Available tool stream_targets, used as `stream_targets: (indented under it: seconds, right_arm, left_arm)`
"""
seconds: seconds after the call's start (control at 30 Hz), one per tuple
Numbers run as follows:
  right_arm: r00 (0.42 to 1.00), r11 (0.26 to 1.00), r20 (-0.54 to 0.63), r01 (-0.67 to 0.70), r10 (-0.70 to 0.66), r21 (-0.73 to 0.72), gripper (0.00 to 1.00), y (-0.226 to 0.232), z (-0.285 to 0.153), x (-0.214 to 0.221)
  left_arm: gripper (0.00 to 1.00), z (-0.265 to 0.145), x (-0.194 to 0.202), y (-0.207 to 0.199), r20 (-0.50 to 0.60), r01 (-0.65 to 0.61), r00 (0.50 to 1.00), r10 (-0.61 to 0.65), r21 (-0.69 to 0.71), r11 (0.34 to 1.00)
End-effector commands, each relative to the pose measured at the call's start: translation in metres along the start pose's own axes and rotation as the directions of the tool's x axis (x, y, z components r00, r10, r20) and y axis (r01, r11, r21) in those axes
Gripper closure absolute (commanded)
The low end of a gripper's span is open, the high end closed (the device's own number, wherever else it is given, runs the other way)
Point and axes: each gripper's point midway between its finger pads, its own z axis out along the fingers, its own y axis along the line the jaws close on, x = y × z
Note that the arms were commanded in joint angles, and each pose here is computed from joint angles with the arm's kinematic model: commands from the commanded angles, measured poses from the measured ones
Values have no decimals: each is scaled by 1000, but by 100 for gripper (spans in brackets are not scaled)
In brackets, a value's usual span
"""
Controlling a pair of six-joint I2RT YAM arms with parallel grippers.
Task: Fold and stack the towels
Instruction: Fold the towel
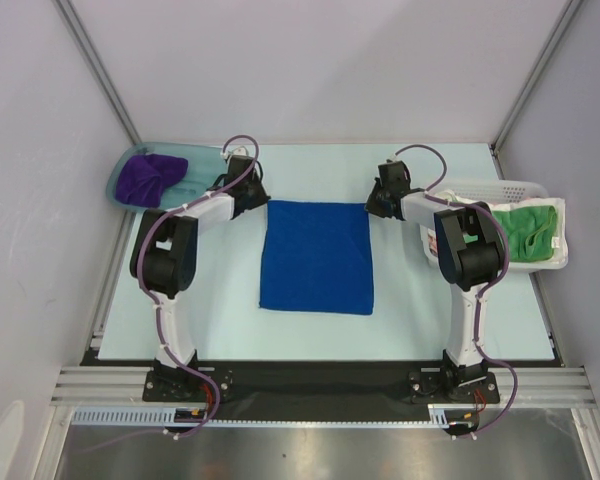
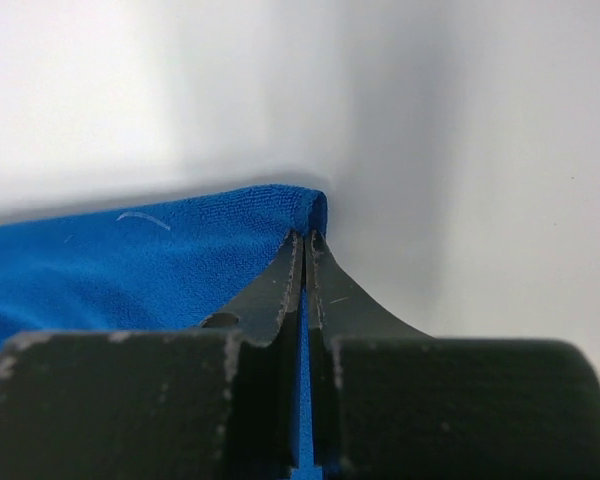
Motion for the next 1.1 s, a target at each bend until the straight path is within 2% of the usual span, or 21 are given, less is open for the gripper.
stream_targets:
  seconds: [0.0, 0.07, 0.1, 0.27, 0.33, 0.73, 1.07]
  right_arm:
    - [999, 1000, 51, -6, 6, 0, 98, -2, 0, -14]
    - [999, 1000, 54, -5, 5, -2, 93, -1, -1, -15]
    - [999, 1000, 53, -5, 5, 0, 84, -2, -1, -15]
    - [997, 1000, 72, 3, -3, 1, 68, 0, -7, -22]
    - [997, 1000, 79, 9, -9, 1, 65, 1, -7, -26]
    - [998, 999, 36, 48, -47, -22, 66, 5, 0, -17]
    - [993, 994, 29, 111, -112, 14, 67, 10, 9, -14]
  left_arm:
    - [71, -5, -31, -10, 80, -23, 997, 19, 44, 999]
    - [59, -4, -28, -8, 76, -23, 997, 21, 36, 999]
    - [55, -5, -29, -8, 80, -25, 997, 22, 36, 999]
    - [53, 1, -32, -6, 69, -34, 997, 33, 7, 999]
    - [54, 4, -25, -4, 34, -42, 999, 42, 0, 999]
    - [59, 23, -1, -11, -84, -57, 995, 61, 51, 997]
    - [61, 38, 17, 2, -173, -100, 980, 99, 2, 995]
